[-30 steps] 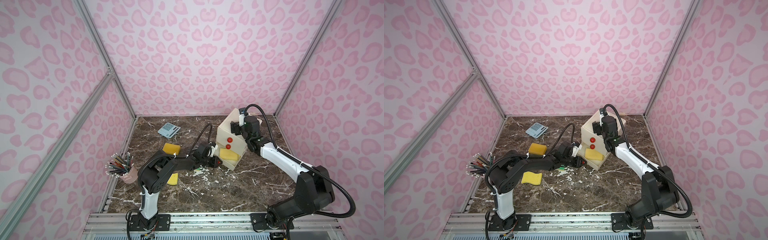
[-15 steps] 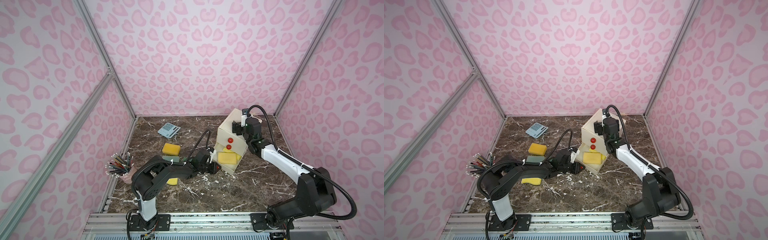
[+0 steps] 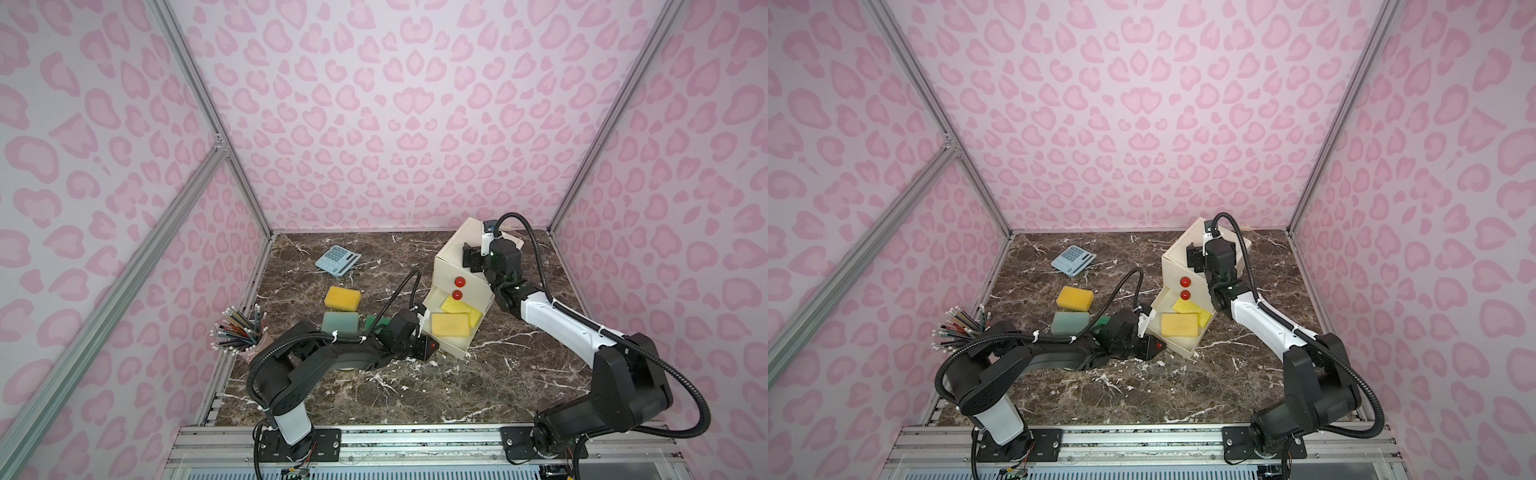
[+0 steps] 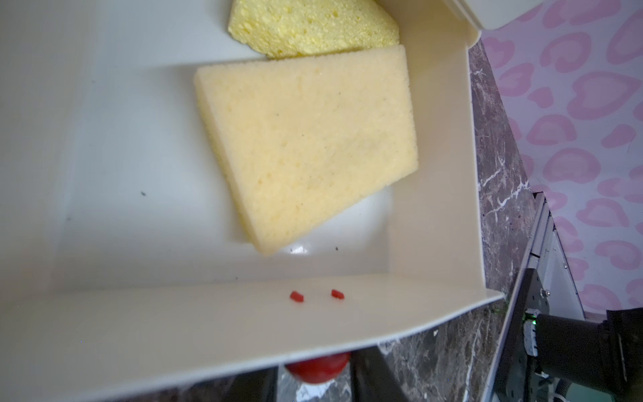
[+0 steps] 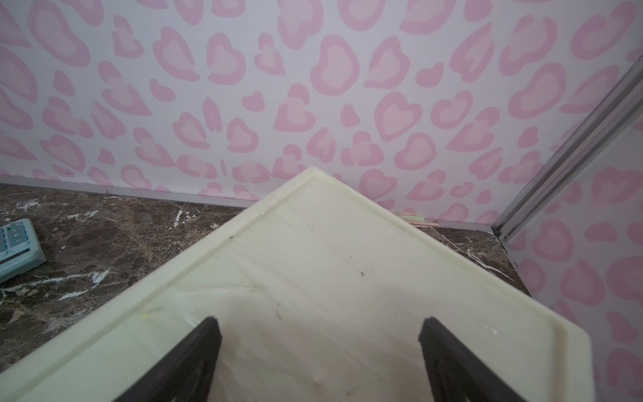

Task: Take the sponge out of the drawer
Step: Move the storage box to the center of the board, then pick up the sponge from the drawer.

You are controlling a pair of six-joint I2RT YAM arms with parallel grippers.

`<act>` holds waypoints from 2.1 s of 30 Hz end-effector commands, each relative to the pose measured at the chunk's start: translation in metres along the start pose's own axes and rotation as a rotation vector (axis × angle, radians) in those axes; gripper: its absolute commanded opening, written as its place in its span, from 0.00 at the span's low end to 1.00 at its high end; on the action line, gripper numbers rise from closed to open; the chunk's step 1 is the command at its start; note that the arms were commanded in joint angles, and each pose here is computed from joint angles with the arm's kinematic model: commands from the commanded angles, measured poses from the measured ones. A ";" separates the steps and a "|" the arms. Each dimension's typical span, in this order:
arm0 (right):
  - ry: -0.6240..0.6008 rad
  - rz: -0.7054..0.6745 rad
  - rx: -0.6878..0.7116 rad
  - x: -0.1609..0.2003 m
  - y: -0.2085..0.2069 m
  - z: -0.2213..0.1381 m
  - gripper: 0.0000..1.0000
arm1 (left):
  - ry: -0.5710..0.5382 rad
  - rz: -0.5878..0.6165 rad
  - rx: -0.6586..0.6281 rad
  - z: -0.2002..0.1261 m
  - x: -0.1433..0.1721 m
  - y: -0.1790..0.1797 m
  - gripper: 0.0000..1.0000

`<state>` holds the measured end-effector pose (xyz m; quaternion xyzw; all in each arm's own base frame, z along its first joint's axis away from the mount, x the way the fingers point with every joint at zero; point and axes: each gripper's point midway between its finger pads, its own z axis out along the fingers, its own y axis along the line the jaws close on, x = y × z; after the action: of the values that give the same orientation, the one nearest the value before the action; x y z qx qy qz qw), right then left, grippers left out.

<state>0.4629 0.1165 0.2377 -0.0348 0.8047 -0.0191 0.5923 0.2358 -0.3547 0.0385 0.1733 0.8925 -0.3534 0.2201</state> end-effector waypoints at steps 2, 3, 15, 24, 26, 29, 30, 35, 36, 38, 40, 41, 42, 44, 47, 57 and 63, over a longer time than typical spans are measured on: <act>0.164 -0.070 0.034 0.054 -0.005 0.006 0.92 | 0.093 -0.023 -0.113 -0.003 0.035 0.028 0.14; 0.165 -0.067 0.034 0.055 -0.005 0.006 0.92 | 0.088 -0.028 -0.119 -0.005 0.036 0.029 0.14; 0.168 -0.062 0.028 0.055 -0.004 0.008 0.91 | 0.058 0.079 -0.194 -0.033 0.024 0.019 0.46; 0.183 -0.072 0.023 0.062 -0.003 0.014 0.91 | 0.080 0.176 -0.231 -0.044 0.025 -0.006 0.84; 0.183 -0.075 0.026 0.062 -0.004 0.015 0.91 | 0.048 0.206 -0.234 -0.056 0.019 -0.015 0.85; 0.181 -0.076 0.029 0.061 -0.005 0.015 0.91 | -0.002 0.266 -0.237 -0.077 0.000 -0.033 0.86; 0.179 -0.076 0.029 0.060 -0.005 0.014 0.91 | -0.009 0.284 -0.248 -0.081 -0.007 -0.036 0.86; 0.183 -0.074 0.032 0.062 -0.007 0.015 0.91 | -0.027 0.387 -0.361 -0.083 -0.041 -0.040 0.86; 0.185 -0.072 0.032 0.063 -0.007 0.015 0.91 | -0.017 0.400 -0.392 -0.078 -0.047 -0.037 0.86; 0.185 -0.074 0.028 0.063 -0.006 0.015 0.91 | 0.011 0.403 -0.414 -0.067 -0.057 -0.032 0.85; 0.186 -0.075 0.030 0.063 -0.007 0.015 0.90 | 0.041 0.364 -0.383 -0.052 -0.063 -0.024 0.81; 0.186 -0.076 0.030 0.063 -0.008 0.015 0.90 | 0.051 0.335 -0.367 -0.047 -0.065 -0.020 0.80; 0.186 -0.077 0.032 0.063 -0.009 0.015 0.90 | 0.067 0.306 -0.346 -0.042 -0.065 -0.016 0.79; 0.188 -0.080 0.032 0.064 -0.009 0.014 0.90 | 0.088 0.271 -0.303 -0.035 -0.066 -0.012 0.79; 0.190 -0.074 0.033 0.065 -0.011 0.015 0.90 | 0.108 0.230 -0.231 -0.025 -0.070 -0.014 0.78; 0.212 -0.079 0.029 0.074 -0.011 0.023 0.90 | 0.159 0.190 -0.264 -0.005 -0.068 0.000 0.73; 0.222 -0.078 0.017 0.078 -0.009 0.027 0.90 | 0.167 0.148 -0.352 -0.009 -0.066 0.020 0.73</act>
<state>0.4883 0.1140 0.2324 -0.0231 0.7877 -0.0054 0.6156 0.2951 -0.3534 0.0707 0.2408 0.9322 -0.1804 0.2012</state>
